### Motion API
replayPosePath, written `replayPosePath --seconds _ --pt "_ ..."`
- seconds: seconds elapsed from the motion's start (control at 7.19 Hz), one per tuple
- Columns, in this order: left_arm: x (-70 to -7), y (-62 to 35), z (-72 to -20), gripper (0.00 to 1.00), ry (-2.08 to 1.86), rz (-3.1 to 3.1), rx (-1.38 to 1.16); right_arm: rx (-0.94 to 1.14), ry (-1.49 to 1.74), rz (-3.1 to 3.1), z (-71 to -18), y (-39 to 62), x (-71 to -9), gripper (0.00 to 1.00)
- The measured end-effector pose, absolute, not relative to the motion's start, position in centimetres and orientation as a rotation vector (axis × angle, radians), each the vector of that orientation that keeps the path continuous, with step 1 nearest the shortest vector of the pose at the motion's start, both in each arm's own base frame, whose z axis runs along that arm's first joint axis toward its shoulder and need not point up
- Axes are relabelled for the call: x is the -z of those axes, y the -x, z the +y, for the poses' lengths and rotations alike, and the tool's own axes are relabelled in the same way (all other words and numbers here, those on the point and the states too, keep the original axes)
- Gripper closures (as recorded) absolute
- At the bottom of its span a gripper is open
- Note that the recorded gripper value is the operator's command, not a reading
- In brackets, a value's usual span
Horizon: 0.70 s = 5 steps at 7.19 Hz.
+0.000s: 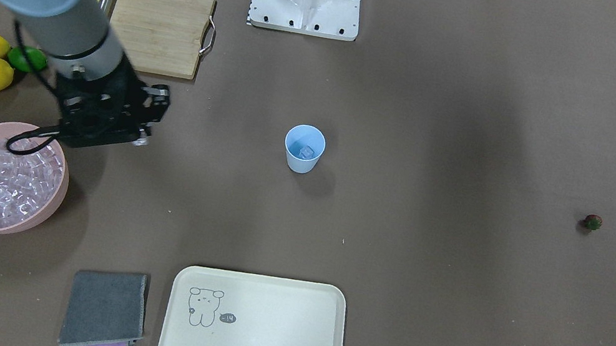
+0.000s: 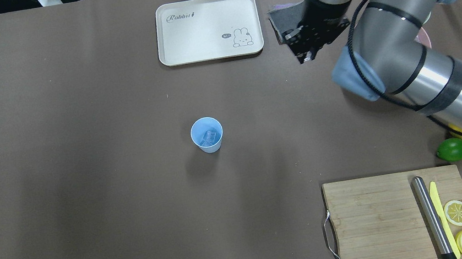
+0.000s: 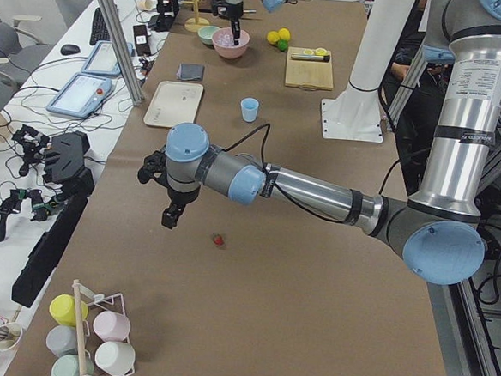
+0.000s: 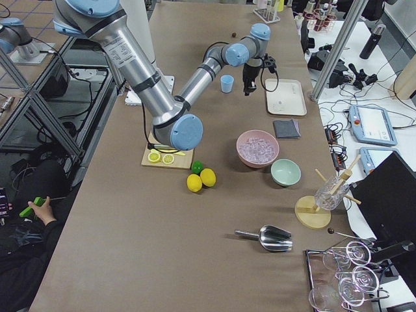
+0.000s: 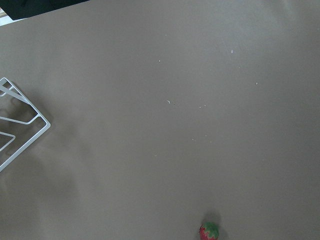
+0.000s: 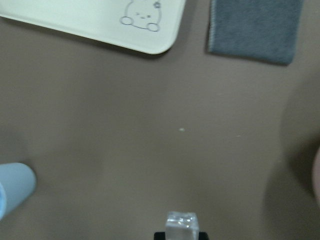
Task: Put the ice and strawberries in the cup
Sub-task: 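Carry the third ice cube with the right gripper over the cup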
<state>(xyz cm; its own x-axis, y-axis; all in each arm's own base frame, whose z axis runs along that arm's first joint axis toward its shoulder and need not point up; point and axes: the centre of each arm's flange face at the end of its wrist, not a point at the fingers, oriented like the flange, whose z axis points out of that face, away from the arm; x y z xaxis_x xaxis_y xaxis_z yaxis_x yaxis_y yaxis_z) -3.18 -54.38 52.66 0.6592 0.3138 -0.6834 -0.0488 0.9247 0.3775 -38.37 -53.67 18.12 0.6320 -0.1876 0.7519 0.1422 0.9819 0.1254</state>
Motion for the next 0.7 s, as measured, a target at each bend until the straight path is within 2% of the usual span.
replayPosePath --seconds 0.42,0.7 --pt "-53.1 3.2 -54.0 0.02 -0.335 0.830 -0.206 0.035 -0.009 -0.896 -46.8 50.3 -10.3 1.00" --pt "-53.3 3.2 -54.0 0.02 -0.331 0.830 -0.204 0.004 -0.012 -0.877 -46.3 55.5 -9.5 1.00"
